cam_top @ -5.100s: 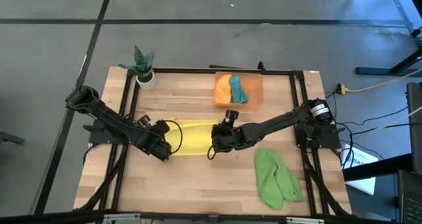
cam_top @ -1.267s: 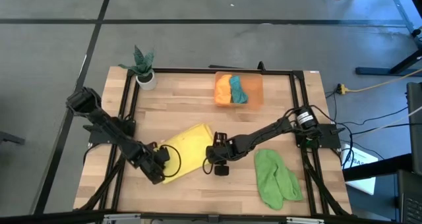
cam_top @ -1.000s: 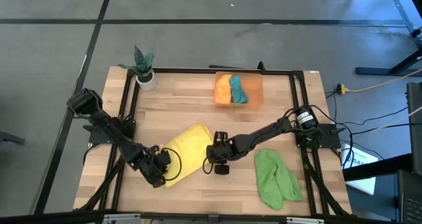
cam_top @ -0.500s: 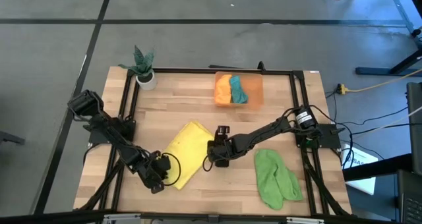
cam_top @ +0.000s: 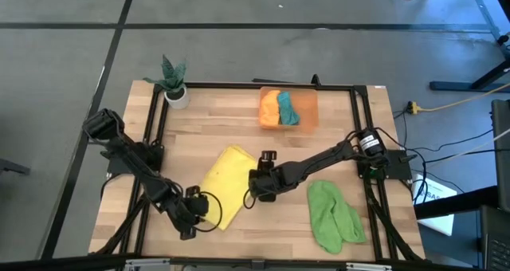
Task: Roll microfiber towels into tight, uniform cylinder then place into a basket
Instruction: Roll the yellow microfiber towel
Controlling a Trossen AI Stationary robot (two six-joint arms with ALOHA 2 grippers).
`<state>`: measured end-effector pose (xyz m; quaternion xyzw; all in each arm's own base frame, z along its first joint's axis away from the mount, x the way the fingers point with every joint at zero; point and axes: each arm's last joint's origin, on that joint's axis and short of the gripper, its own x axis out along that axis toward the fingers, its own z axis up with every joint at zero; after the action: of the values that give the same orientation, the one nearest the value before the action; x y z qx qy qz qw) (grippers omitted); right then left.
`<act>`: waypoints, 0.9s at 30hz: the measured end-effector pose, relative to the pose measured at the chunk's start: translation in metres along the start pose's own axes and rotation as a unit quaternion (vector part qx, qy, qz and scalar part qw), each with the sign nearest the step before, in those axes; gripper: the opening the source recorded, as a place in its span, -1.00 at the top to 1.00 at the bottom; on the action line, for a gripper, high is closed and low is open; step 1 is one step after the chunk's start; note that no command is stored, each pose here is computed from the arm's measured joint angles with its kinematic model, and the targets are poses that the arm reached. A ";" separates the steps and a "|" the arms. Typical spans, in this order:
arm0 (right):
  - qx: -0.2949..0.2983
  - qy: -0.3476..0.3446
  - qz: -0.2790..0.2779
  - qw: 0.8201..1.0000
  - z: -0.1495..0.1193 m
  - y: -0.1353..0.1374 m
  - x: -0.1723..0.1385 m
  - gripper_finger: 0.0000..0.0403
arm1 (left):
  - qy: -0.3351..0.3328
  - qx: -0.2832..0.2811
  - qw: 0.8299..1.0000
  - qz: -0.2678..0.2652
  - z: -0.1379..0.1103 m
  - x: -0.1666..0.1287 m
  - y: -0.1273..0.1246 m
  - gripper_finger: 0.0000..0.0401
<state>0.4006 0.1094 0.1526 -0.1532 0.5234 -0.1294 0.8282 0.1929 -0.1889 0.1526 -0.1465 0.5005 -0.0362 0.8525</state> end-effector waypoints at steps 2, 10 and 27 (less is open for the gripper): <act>0.001 -0.013 0.007 1.000 0.006 0.004 -0.007 0.28 | 0.008 0.012 1.000 0.011 0.005 -0.005 -0.004 0.62; 0.009 -0.059 0.104 0.993 0.019 0.020 -0.019 0.28 | 0.037 0.022 0.991 0.128 0.010 -0.024 0.000 0.62; 0.012 -0.013 0.108 0.994 0.010 0.021 0.020 0.28 | 0.051 -0.035 0.971 0.229 -0.018 -0.014 0.033 0.62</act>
<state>0.4196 0.1221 0.1323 -0.0873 0.5242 -0.0436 0.8460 0.1676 -0.1588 0.1463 -0.0551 0.5648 0.1702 0.8056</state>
